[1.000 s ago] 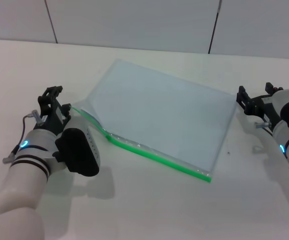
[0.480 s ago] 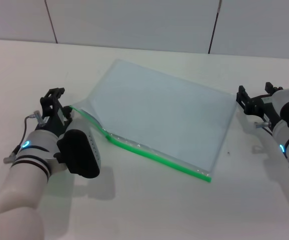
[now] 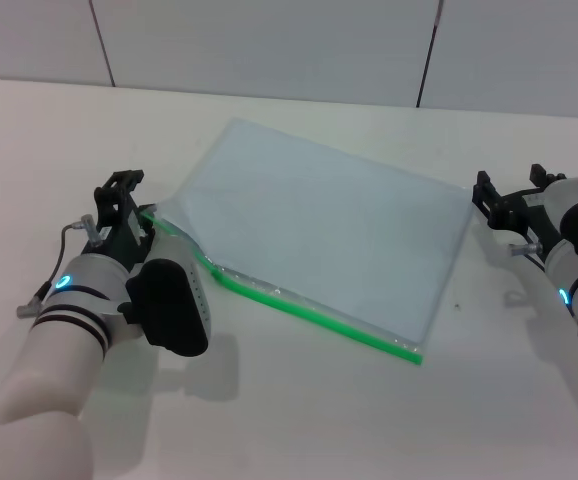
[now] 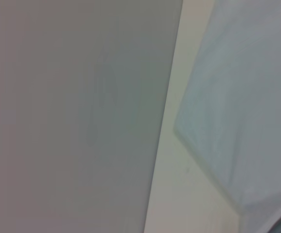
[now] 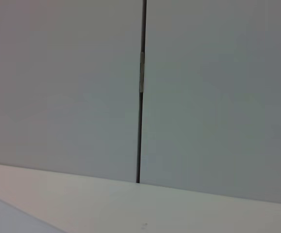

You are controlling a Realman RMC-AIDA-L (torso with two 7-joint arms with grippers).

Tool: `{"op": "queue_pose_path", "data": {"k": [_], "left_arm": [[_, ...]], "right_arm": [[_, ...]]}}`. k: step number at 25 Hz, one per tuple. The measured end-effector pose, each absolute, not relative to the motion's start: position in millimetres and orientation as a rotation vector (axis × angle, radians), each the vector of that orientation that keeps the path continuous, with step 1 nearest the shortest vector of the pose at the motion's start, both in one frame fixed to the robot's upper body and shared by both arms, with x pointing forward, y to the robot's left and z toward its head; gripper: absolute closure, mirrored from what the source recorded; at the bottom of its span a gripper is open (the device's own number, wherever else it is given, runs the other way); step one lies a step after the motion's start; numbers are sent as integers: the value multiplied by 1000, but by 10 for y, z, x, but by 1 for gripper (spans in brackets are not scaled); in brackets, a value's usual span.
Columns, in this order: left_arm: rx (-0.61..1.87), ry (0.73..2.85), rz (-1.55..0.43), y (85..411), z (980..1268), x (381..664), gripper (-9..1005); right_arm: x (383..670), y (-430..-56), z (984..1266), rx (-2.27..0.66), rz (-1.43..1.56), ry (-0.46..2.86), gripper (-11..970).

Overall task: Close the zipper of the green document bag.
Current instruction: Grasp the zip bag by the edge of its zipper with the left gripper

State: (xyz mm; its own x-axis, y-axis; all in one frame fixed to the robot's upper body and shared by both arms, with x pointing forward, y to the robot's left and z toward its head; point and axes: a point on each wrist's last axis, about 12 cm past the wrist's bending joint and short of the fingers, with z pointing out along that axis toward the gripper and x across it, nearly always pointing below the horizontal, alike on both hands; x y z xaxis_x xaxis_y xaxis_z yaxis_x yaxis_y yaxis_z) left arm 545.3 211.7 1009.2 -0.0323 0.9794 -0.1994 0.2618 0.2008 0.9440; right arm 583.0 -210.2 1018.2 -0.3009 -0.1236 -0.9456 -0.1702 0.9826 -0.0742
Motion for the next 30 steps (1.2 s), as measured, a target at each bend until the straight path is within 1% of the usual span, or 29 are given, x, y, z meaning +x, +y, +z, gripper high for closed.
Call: {"op": "queue_pose_path", "data": {"k": [30], "left_arm": [[1320, 1481, 914, 2077, 10065, 5473, 488]], "right_arm": [[5829, -2097, 10183, -211, 49, 1882, 246]]}}
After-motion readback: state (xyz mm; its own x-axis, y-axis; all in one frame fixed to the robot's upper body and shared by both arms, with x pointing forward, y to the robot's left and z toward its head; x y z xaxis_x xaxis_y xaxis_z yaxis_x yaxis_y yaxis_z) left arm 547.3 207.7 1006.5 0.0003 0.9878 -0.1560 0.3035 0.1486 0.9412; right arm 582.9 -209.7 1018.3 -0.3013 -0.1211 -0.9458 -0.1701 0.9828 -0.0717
